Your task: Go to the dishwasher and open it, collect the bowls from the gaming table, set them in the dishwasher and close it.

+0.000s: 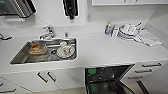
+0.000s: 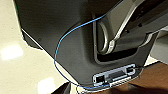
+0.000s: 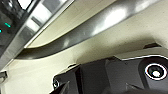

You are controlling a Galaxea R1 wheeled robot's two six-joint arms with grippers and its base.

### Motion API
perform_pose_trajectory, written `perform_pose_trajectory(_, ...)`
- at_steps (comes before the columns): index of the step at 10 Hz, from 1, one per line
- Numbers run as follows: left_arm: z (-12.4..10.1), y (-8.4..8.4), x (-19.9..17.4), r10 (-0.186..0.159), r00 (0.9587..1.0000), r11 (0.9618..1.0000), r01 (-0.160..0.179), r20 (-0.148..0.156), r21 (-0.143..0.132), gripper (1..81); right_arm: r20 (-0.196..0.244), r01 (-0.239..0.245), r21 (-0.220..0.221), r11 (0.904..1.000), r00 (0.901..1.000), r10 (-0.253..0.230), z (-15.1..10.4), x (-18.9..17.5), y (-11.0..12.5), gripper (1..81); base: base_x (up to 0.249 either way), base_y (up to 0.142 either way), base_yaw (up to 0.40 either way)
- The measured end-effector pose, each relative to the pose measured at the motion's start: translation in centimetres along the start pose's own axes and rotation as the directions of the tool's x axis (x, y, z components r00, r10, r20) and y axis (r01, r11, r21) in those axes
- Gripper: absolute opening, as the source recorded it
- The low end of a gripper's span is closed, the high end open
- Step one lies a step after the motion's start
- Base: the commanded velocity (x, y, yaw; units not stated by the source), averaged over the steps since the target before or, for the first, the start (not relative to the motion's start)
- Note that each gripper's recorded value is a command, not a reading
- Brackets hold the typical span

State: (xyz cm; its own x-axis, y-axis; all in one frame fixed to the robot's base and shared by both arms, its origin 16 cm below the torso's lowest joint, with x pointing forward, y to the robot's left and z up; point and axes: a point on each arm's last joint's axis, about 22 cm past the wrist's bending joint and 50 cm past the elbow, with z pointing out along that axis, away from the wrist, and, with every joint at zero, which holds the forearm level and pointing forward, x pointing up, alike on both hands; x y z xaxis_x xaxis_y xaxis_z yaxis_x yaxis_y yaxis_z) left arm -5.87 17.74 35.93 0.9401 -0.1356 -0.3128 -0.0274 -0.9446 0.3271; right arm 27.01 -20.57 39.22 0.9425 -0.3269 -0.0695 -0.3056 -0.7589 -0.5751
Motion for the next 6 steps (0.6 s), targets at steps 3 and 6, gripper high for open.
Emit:
perform_pose_trajectory(3, 0.0, -0.1, -0.1, 0.000, 1.0000, 1.0000, 0.000, 0.001, 0.001, 81.1, -0.110, -0.124, 0.065, 0.9902, 0.9853, 0.131, -0.8, 5.9, -1.0, 81.1, 0.000, 0.000, 0.000)
perform_pose_trajectory(6, 0.0, 0.0, 0.0, 0.000, 1.0000, 1.0000, 0.000, 0.001, -0.001, 81.1, -0.130, -0.112, 0.072, 0.9912, 0.9842, 0.120, -2.1, 7.9, -0.8, 81.1, 0.000, 0.000, 0.000)
